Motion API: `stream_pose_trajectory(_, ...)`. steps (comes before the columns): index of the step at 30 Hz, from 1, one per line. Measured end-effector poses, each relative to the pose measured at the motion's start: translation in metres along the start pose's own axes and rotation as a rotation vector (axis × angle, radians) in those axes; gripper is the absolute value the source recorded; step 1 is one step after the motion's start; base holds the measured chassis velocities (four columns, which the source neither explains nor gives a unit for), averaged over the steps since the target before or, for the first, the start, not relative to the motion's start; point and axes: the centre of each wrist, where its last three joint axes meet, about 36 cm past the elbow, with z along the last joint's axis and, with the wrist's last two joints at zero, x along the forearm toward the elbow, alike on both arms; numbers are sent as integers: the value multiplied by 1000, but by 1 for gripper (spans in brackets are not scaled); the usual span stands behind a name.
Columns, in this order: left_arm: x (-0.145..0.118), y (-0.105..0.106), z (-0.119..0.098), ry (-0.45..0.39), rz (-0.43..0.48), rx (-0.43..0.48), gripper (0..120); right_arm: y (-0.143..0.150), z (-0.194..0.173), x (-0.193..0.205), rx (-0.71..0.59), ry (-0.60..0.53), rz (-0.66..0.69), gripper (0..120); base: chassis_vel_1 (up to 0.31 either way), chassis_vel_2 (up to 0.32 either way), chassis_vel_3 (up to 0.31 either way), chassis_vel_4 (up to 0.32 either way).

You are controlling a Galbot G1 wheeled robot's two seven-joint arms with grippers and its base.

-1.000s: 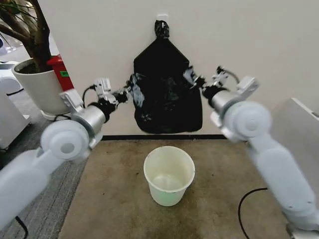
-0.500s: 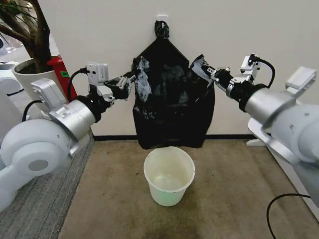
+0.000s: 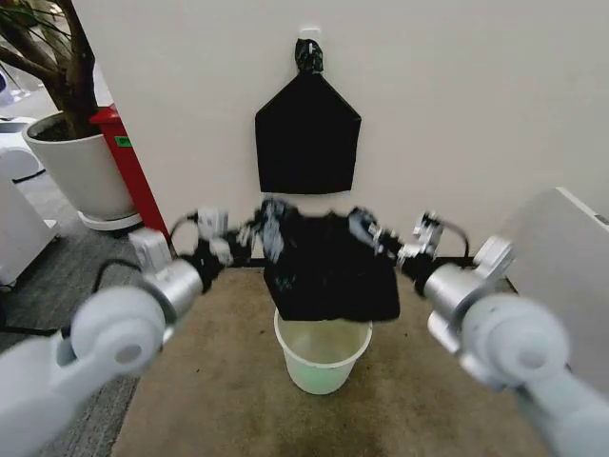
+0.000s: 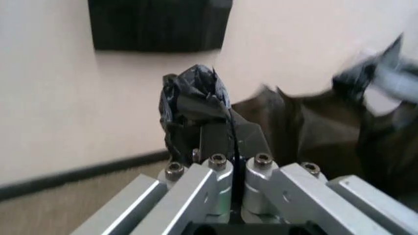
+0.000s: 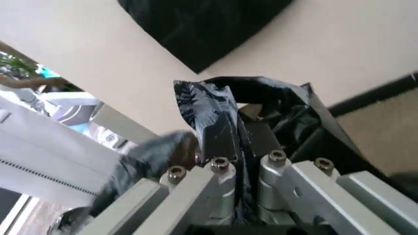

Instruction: Place the garbage bag over the trash bin.

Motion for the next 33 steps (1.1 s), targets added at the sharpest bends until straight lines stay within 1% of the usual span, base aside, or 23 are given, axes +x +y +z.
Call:
stream_pose_trajectory(1,1,0,5,7,-4,2,0,-1,3,0,-3,0,4,0,0,0,0,0)
stream_pose_trajectory(2,1,0,5,7,-4,2,0,-1,3,0,-3,0,4,0,0,0,0,0)
stream_pose_trajectory(3,2,-2,19,22,-15,6,0,-5,10,-1,-8,1,13,0,0,0,0,0)
stream_pose_trajectory(6,3,-2,39,33,-40,7,0,-15,28,-1,-27,7,34,0,0,0,0,0)
stream_pose_trajectory(7,4,-3,43,29,-46,5,0,-15,33,1,-38,8,38,0,0,0,0,0)
stream_pose_trajectory(9,6,-4,44,25,-47,3,0,-13,36,4,-44,8,33,0,0,0,0,0)
stream_pose_trajectory(14,11,-7,23,-48,-47,-34,0,13,25,20,-46,-24,-64,0,0,0,0,0)
stream_pose_trajectory(16,11,-7,22,-52,-46,-36,0,14,24,20,-46,-25,-66,0,0,0,0,0)
stream_pose_trajectory(19,21,-18,-2,-115,-22,-76,0,26,3,24,-28,-45,-129,0,0,0,0,0)
stream_pose_trajectory(21,30,-26,-11,-125,-7,-90,0,31,-4,24,-33,-41,-151,0,0,0,0,0)
stream_pose_trajectory(23,40,-33,-21,-137,-10,-103,0,36,-6,21,-50,-28,-172,0,0,0,0,0)
stream_pose_trajectory(24,40,-33,-21,-137,-10,-103,0,36,-6,21,-50,-28,-172,0,0,0,0,0)
stream_pose_trajectory(26,45,-37,-26,-154,-31,-110,0,38,-6,16,-66,-17,-187,0,0,0,0,0)
stream_pose_trajectory(28,47,-36,-29,-170,-56,-121,0,39,-6,7,-87,-4,-193,0,0,0,0,0)
stream_pose_trajectory(33,45,-31,-32,-188,-108,-145,0,36,-3,-11,-143,12,-152,0,0,0,0,0)
